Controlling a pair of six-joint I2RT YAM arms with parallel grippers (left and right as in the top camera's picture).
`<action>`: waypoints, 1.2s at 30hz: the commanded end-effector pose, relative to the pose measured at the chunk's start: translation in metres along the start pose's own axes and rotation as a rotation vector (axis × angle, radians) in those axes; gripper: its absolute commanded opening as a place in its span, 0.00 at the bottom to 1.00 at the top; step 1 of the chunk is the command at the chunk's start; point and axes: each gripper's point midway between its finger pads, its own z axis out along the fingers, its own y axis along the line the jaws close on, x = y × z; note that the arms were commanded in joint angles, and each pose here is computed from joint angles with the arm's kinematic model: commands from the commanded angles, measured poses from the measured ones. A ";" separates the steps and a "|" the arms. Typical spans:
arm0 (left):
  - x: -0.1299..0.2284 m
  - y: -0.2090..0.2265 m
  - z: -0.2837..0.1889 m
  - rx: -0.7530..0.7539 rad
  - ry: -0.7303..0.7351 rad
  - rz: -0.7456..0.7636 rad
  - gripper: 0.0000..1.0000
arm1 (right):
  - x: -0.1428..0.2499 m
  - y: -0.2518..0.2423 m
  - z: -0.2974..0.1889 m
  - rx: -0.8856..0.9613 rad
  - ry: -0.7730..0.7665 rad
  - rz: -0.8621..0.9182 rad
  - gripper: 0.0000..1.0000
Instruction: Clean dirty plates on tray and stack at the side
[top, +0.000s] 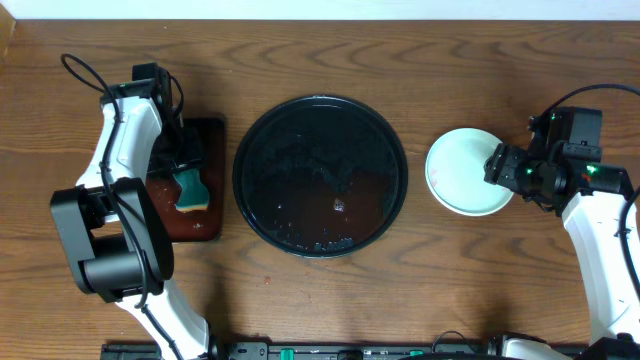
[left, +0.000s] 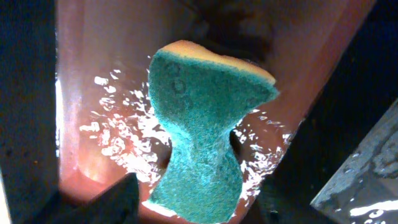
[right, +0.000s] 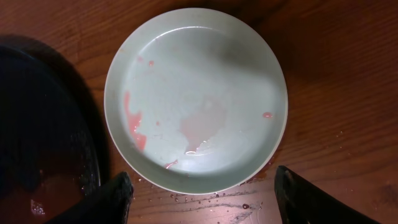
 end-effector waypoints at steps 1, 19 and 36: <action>0.001 0.003 -0.001 -0.012 0.004 -0.001 0.65 | 0.002 0.006 -0.001 -0.011 0.005 -0.026 0.72; 0.028 -0.039 -0.159 0.200 -0.374 0.045 0.76 | -0.008 0.032 -0.124 -0.088 -0.153 -0.080 0.79; 0.030 -0.039 -0.164 0.203 -0.388 0.046 0.77 | 0.048 0.064 -0.271 -0.344 -0.497 -0.127 0.99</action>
